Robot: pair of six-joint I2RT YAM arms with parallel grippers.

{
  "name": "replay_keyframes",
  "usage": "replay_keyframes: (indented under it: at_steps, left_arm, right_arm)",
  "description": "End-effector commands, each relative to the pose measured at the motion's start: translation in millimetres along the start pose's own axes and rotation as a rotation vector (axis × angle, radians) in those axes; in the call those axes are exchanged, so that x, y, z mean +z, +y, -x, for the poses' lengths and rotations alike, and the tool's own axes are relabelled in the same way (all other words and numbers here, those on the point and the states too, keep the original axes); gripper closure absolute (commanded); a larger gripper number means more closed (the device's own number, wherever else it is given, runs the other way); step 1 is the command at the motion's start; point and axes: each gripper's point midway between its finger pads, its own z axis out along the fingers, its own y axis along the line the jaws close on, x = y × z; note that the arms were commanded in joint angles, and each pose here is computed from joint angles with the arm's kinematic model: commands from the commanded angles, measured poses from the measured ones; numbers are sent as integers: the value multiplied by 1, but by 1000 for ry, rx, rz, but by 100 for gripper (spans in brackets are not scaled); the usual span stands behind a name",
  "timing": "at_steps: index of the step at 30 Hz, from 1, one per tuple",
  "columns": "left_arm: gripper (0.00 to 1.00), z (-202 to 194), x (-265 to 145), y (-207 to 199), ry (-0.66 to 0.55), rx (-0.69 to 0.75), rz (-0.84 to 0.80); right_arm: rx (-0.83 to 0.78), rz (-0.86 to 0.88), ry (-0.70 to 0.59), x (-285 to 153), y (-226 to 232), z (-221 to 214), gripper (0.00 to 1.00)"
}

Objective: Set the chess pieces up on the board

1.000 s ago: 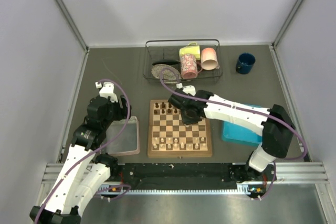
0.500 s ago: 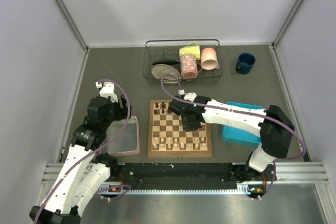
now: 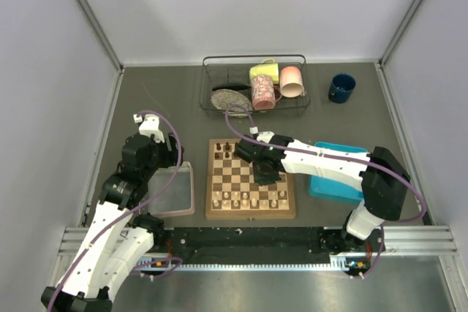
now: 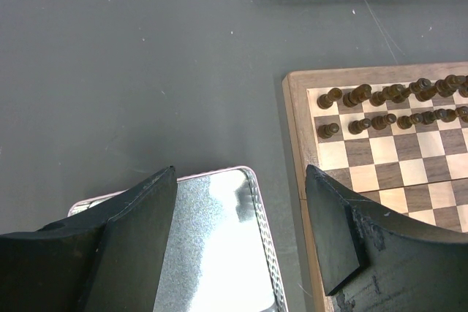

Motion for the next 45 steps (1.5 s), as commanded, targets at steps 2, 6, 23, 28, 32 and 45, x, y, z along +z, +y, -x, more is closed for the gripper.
replay_keyframes:
  at_steps: [2, 6, 23, 28, 32, 45]
  left_arm:
    - [25, 9, 3, -5, -38, 7, -24]
    - [25, 10, 3, -5, -42, 6, -22]
    - [25, 10, 2, -5, -45, 7, -24]
    - [25, 10, 2, -5, -47, 7, -23]
    - [25, 10, 2, -5, -46, 7, -24]
    - [25, 10, 2, -5, -44, 7, -22]
  right_arm:
    - [6, -6, 20, 0, 0, -9, 100]
    - [3, -10, 33, 1, -2, -15, 100]
    - [-20, -2, 77, 2, -1, -30, 100]
    - [-26, -5, 85, 4, -2, -32, 100]
    - [-24, -12, 79, 5, -2, -31, 100]
    - [10, -45, 52, 10, -5, -27, 100]
